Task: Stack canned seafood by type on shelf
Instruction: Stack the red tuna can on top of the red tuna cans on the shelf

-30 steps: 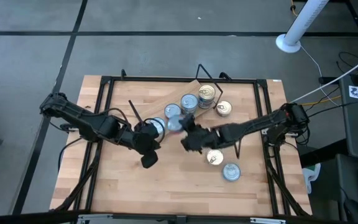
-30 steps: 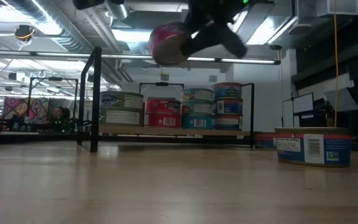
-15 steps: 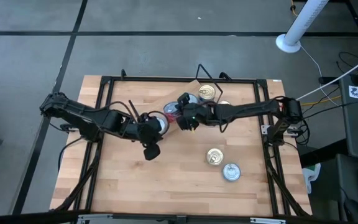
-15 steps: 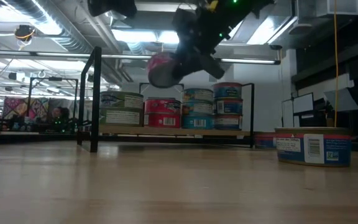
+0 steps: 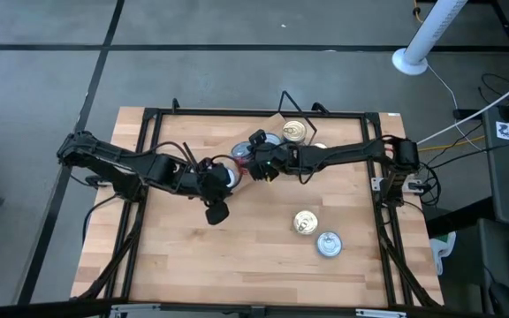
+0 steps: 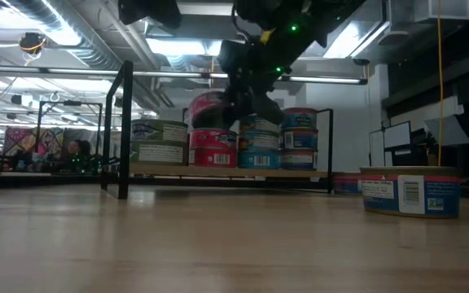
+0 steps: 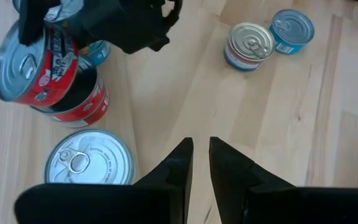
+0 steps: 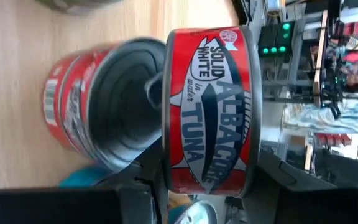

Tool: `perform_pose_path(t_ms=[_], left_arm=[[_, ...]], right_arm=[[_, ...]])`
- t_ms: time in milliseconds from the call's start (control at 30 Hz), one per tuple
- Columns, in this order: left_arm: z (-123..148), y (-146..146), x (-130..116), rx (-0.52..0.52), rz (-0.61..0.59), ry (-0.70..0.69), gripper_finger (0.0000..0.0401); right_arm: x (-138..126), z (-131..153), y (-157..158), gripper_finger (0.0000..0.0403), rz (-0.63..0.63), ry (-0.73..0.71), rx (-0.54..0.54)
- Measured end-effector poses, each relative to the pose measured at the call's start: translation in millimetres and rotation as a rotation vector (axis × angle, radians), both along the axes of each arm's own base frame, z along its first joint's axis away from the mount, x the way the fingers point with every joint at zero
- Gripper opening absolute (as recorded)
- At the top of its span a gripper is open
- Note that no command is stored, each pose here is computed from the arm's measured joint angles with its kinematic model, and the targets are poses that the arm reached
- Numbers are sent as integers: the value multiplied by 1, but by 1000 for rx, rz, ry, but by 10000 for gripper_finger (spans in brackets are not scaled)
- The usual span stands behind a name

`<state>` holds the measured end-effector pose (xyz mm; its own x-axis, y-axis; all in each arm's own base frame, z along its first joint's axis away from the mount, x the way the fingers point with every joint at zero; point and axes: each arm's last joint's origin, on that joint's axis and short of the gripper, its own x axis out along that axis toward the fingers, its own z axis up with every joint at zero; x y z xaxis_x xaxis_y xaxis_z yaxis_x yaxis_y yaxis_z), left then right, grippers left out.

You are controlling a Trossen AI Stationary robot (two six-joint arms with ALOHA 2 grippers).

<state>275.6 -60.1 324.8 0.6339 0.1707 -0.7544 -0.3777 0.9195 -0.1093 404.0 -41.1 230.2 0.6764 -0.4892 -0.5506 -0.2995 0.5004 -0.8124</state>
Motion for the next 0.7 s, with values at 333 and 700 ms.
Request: perform_pose_path(t_ms=[333, 700], left_arm=[[0, 0, 0, -5, 5, -3, 48], [0, 0, 0, -6, 6, -3, 48]], right_arm=[[0, -2, -7, 143, -20, -4, 14], [1, -3, -6, 143, -8, -7, 25]])
